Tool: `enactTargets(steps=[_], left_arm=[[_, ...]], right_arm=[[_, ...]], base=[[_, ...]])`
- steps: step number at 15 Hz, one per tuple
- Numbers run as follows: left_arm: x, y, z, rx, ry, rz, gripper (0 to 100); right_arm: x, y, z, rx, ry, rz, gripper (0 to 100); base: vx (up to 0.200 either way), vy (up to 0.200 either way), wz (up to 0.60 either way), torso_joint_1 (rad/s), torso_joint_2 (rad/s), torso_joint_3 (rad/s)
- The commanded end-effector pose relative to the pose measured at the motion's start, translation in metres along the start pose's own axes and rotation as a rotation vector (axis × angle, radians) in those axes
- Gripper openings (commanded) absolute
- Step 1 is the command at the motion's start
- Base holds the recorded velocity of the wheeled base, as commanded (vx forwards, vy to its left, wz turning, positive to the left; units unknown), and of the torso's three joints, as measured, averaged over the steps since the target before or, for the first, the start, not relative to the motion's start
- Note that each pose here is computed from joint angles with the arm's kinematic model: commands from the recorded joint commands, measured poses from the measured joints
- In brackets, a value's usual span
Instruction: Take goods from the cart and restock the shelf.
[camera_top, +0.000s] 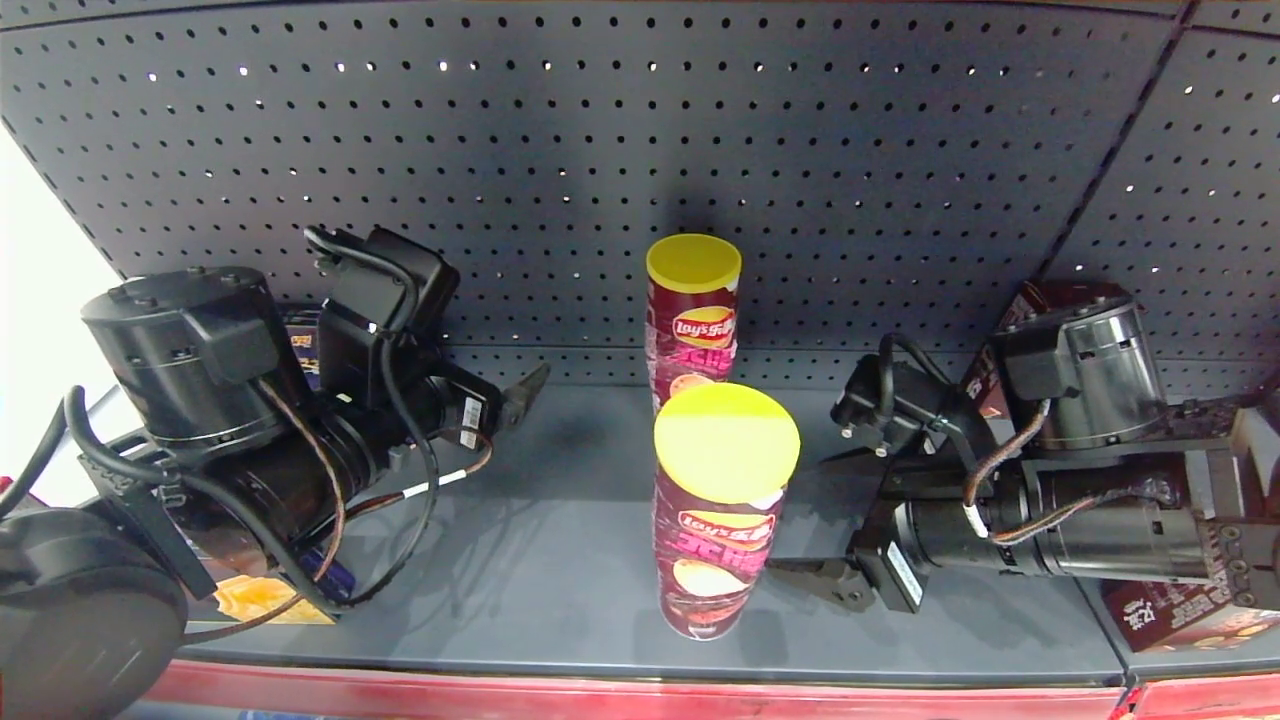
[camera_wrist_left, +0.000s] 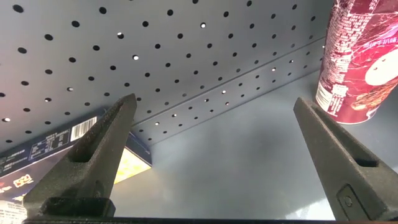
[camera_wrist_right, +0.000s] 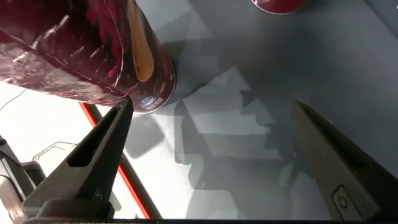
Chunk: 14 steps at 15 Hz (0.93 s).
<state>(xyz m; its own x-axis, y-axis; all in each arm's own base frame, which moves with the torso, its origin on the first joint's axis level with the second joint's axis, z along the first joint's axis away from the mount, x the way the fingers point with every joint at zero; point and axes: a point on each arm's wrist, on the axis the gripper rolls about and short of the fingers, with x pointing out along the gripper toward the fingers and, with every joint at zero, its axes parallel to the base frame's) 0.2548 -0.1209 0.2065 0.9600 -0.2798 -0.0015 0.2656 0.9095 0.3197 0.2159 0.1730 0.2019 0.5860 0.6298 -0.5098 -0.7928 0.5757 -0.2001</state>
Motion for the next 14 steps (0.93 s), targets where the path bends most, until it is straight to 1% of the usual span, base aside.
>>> enactTargets(steps=[1, 5, 11, 13, 14], left_arm=[[0.000, 0.000, 0.000, 0.000, 0.001, -0.002, 100], [0.000, 0.000, 0.000, 0.000, 0.001, -0.001, 100], [0.000, 0.000, 0.000, 0.000, -0.002, -0.001, 100], [-0.002, 0.001, 0.001, -0.001, -0.005, 0.003, 100], [-0.005, 0.002, 0.001, -0.001, -0.004, 0.003, 100]], right_arm=[[0.001, -0.002, 0.001, 0.000, -0.003, -0.004, 100], [0.009, 0.002, 0.006, -0.008, -0.004, 0.014, 100], [0.011, 0.002, 0.005, -0.008, 0.005, 0.005, 100], [0.004, -0.001, 0.006, -0.002, -0.016, -0.014, 100], [-0.009, -0.011, 0.007, 0.014, -0.049, -0.063, 100]], base=[[0.000, 0.000, 0.00, 0.000, 0.00, 0.000], [0.000, 0.000, 0.00, 0.000, 0.00, 0.000], [0.000, 0.000, 0.00, 0.000, 0.00, 0.000], [0.000, 0.000, 0.00, 0.000, 0.00, 0.000], [0.000, 0.000, 0.00, 0.000, 0.00, 0.000]])
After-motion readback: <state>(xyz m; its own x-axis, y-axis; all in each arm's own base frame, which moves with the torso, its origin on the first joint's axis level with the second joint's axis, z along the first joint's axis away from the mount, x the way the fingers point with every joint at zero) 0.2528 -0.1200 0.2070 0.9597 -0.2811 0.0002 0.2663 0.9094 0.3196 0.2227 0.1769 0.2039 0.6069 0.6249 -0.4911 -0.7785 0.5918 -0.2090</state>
